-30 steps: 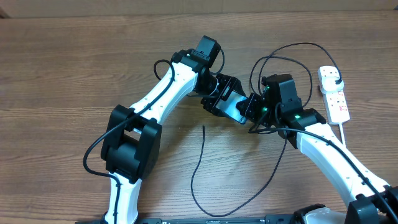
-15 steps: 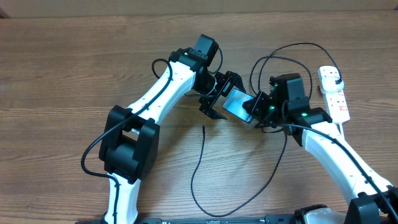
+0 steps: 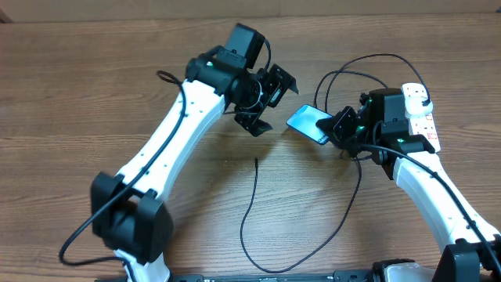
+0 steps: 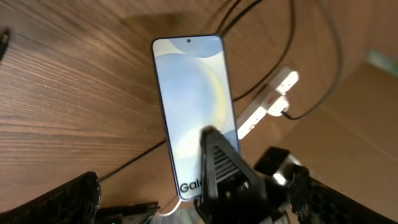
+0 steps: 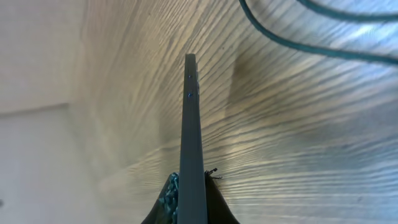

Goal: Plug charger to phone and switch on socket
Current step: 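Open the left gripper and pull it away from the phone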

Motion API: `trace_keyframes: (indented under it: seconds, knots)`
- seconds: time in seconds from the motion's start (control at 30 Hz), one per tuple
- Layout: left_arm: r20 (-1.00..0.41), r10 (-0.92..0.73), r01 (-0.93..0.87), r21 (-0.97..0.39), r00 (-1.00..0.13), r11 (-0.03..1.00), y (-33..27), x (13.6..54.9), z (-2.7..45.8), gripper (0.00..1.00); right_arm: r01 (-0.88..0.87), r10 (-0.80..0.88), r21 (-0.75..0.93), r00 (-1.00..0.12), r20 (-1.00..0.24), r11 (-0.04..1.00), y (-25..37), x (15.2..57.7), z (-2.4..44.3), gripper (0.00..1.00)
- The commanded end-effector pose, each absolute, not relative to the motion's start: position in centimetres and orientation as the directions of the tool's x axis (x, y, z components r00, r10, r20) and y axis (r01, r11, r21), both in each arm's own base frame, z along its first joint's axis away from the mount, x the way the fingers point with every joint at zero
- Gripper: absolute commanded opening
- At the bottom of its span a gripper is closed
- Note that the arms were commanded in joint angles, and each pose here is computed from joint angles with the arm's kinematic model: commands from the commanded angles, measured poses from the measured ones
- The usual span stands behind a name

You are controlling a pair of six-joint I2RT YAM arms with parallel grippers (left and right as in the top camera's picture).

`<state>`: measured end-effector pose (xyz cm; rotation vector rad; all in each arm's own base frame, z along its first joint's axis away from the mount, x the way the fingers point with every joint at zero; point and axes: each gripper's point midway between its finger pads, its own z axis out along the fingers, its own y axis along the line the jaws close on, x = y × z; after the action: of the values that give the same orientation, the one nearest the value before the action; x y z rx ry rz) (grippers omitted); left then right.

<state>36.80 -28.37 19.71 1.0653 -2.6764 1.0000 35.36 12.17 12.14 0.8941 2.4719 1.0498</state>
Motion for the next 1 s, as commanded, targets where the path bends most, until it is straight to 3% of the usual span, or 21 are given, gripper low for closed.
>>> trace_keyframes:
  seconds: [0.0, 0.33, 0.6, 0.97]
  knots:
    - [0.226, -0.617, -0.618, -0.563, -0.754, 0.549, -27.1, 37.5, 21.2, 1.00, 0.499, 0.704, 0.779, -0.702, 0.107, 0.379, 13.2, 36.0, 14.2, 0.04]
    - [0.217, -0.624, -0.619, -0.560, -0.751, 0.551, -26.9, 37.6, 21.1, 1.00, 0.688, 0.775, 0.719, -0.507, 0.377, 0.101, 13.6, 36.5, 14.9, 0.04]
    - [0.149, -0.544, -0.496, -0.652, -0.825, 0.574, -27.3, 39.3, 22.2, 1.00, 0.620, 0.758, 0.780, -0.549, 0.352, 0.087, 14.0, 37.7, 16.6, 0.04]
    - [0.186, -0.444, -0.411, -0.768, -0.877, 0.491, -26.9, 40.8, 23.8, 1.00, 0.583, 0.780, 0.810, -0.533, 0.328, 0.058, 12.4, 38.9, 17.4, 0.04]
